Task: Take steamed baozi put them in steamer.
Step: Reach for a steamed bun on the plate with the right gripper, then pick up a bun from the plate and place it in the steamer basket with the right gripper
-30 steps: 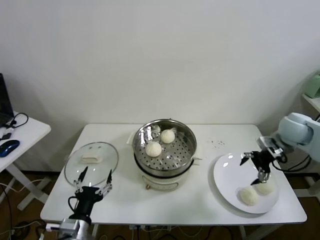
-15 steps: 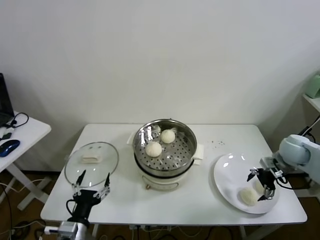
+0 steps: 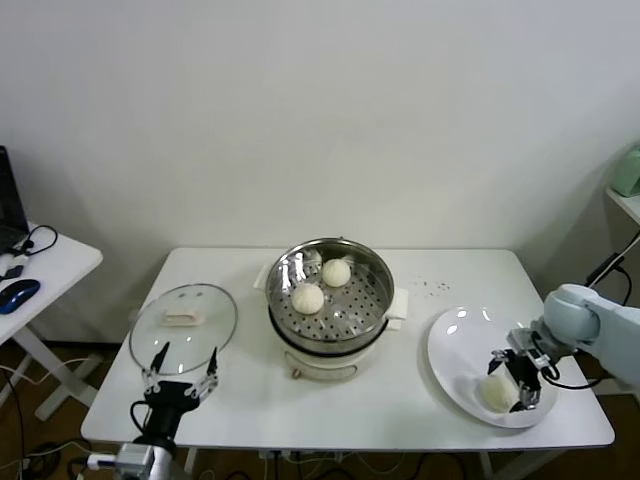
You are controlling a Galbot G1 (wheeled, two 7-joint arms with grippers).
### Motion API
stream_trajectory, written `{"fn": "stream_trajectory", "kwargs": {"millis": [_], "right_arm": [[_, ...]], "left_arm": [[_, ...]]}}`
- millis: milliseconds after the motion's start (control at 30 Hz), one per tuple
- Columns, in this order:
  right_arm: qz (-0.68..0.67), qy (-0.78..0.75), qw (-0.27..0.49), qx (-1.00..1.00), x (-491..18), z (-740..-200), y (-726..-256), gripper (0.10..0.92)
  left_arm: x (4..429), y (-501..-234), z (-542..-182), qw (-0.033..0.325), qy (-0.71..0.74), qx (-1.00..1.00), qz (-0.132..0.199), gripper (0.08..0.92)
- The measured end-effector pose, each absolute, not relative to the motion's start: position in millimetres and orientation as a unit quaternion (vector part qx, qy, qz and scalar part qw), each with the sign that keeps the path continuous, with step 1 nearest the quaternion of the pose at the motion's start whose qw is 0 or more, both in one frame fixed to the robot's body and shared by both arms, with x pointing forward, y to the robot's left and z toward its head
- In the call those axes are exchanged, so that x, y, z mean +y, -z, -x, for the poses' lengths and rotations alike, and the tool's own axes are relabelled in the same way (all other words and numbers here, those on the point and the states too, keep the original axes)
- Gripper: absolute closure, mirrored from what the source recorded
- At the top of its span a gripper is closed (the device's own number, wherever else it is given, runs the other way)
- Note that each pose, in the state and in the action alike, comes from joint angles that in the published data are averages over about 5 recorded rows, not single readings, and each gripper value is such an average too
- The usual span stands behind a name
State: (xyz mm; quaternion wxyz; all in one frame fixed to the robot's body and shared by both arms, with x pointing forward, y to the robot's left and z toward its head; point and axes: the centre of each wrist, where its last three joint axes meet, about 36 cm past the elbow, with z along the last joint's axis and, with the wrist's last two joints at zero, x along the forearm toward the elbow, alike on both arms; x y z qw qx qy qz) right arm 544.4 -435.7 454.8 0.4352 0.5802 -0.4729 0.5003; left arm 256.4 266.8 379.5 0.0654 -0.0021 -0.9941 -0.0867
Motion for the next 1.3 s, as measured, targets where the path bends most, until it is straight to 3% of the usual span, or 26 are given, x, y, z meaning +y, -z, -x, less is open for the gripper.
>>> {"fn": "stream_trajectory", "kwargs": {"millis": [100,367,800,1033,1300], "right_arm": [[-0.580,-0.502,0.436,-0.471,-435.5,-544.8,-453.7,0.206],[-0.579,-0.505,0.437,-0.468,-435.1,-545.3,-451.7,0.351],[-0.578,-0.505,0.427,-0.479,-434.6,-546.7,-464.8,0.378],[-0.584,-0.516,0.391,-0.490,-423.1,-559.0,-509.6,0.377],[-0.603,-0.572,0.314,-0.459,-376.9,-582.9,-593.3,0.377]], "left_arm": [[266.5,-379.2,-256.5,0.066,0.086,-0.994,0.002,0.177],[263.0,-381.2,-256.5,0.066,0.079,-0.995,0.003,0.177],[263.0,-382.9,-257.3,0.070,0.076,-0.995,-0.004,0.177],[261.6,-385.9,-258.6,0.069,0.077,-0.995,-0.001,0.177],[256.5,-388.8,-259.5,0.067,0.077,-0.995,0.002,0.177]]}}
